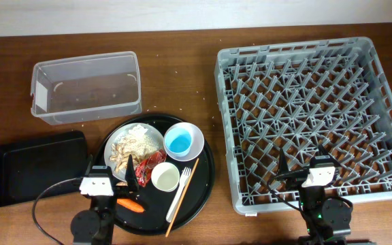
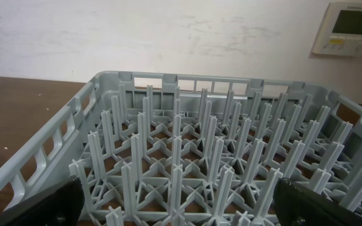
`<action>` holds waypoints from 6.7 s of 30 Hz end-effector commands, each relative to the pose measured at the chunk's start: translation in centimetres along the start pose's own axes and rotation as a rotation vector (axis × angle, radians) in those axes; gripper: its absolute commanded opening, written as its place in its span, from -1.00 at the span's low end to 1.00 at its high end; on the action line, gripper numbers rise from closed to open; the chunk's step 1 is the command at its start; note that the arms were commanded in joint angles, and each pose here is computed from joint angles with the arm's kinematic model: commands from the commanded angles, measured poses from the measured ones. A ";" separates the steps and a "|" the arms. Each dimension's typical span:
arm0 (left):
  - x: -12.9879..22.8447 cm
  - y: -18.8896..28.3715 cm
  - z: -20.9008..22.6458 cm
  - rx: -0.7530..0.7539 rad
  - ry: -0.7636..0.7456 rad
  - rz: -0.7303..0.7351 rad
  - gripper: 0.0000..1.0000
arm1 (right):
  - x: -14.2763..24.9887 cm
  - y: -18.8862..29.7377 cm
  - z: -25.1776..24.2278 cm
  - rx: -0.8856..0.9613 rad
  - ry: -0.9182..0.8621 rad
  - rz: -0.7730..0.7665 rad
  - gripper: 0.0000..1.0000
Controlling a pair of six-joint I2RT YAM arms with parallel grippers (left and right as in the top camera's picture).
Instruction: Sort waste into correct bins and load items into the dishwasher rack
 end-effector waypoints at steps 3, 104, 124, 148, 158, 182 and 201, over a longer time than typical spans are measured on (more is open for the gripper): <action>0.2 0.0 0.2 -0.010 -0.019 0.003 0.99 | 0.3 0.0 -0.6 0.031 -0.001 0.006 0.97; 5.8 -2.5 -5.0 0.326 0.191 1.186 0.90 | -6.3 2.3 2.4 0.035 -0.191 0.877 0.97; 6.4 -3.5 -5.4 0.349 0.217 1.348 -0.99 | -6.3 2.3 2.4 0.036 -0.190 0.876 0.97; -2.6 -20.3 3.8 -0.090 -0.002 0.795 0.58 | -6.2 2.2 2.4 0.036 -0.191 0.881 0.97; 1.6 -9.4 -2.1 0.207 0.191 1.211 0.59 | -5.7 2.3 2.4 0.042 -0.191 0.912 0.97; 12.4 -13.5 -4.8 0.208 0.134 1.143 0.01 | -5.6 2.3 2.4 0.043 -0.192 0.917 0.97; -1.6 -12.8 -2.2 0.153 0.119 0.779 -0.31 | -5.6 2.3 2.3 0.043 -0.191 0.917 0.97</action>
Point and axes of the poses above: each gripper's point midway between its finger pads, its own y axis back along the fingers, its own z axis along the line the jaws close on, x = y × z, the point moved 1 cm from there along y, back along the fingers, and after that the axes turned 8 degrees about -y, right-handed, at the moved point
